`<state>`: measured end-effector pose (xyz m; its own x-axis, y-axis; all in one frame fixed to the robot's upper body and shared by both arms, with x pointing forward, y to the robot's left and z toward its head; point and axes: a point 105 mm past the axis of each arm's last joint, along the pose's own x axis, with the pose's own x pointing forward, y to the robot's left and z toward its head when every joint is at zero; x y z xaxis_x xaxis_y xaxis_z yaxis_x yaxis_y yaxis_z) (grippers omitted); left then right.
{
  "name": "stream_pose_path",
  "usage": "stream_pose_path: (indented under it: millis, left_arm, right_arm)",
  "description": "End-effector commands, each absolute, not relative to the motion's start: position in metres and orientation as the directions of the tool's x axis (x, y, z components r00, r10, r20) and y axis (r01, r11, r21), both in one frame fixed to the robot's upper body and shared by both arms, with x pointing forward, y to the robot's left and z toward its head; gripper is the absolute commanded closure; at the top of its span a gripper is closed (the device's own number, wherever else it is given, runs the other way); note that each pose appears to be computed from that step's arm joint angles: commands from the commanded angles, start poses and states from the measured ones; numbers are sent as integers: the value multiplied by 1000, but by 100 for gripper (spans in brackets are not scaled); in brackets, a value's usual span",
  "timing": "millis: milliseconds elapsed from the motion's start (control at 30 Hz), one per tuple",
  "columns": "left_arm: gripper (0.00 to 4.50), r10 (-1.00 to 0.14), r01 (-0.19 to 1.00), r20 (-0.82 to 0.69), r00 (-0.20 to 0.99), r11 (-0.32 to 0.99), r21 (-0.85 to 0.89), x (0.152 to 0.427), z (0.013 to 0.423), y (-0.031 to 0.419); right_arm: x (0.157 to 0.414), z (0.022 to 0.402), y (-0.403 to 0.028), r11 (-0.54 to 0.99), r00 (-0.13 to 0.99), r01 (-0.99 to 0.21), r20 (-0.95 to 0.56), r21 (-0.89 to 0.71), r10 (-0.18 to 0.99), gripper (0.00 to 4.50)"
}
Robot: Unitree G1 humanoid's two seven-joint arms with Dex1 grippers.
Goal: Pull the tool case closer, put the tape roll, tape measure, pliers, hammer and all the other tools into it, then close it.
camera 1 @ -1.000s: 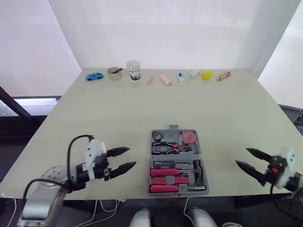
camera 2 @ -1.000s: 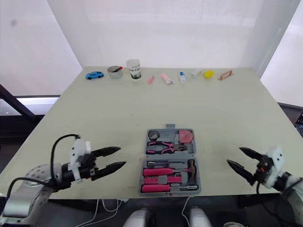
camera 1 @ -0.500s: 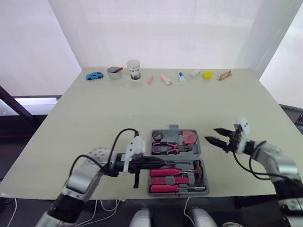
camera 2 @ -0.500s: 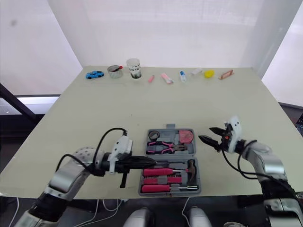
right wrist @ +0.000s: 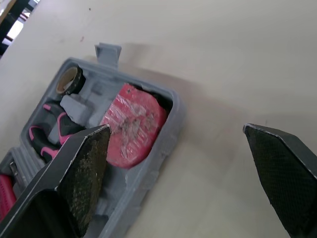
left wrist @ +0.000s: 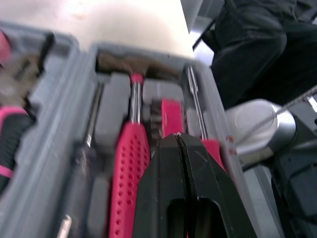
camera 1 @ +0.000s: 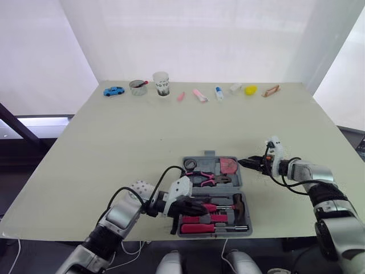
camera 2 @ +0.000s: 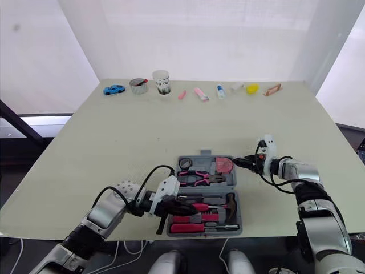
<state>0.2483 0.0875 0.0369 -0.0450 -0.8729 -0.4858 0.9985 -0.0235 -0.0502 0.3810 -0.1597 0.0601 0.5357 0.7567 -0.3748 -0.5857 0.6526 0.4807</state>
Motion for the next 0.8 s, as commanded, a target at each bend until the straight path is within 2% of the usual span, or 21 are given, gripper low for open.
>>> stream_pose_path:
  millis: [33,167,500,800]
  left_arm:
    - [447,-832,996,-549,-84,-81,-31,244,22,88]
    - [447,-832,996,-548,-84,-68,-49,244,14,86]
    - [447,-835,994,-541,-97,-57,-89,236,5,85]
    - [447,-846,995,-527,-76,-30,-95,237,6,87]
  right_arm:
    - [379,54,-147,614,465,-575,-401,541,789,0]
    - [377,53,-129,552,408,-583,-373,596,833,0]
    - [377,59,-105,463,348,-637,-305,616,886,0]
    - [377,75,-91,335,333,-675,-135,657,933,0]
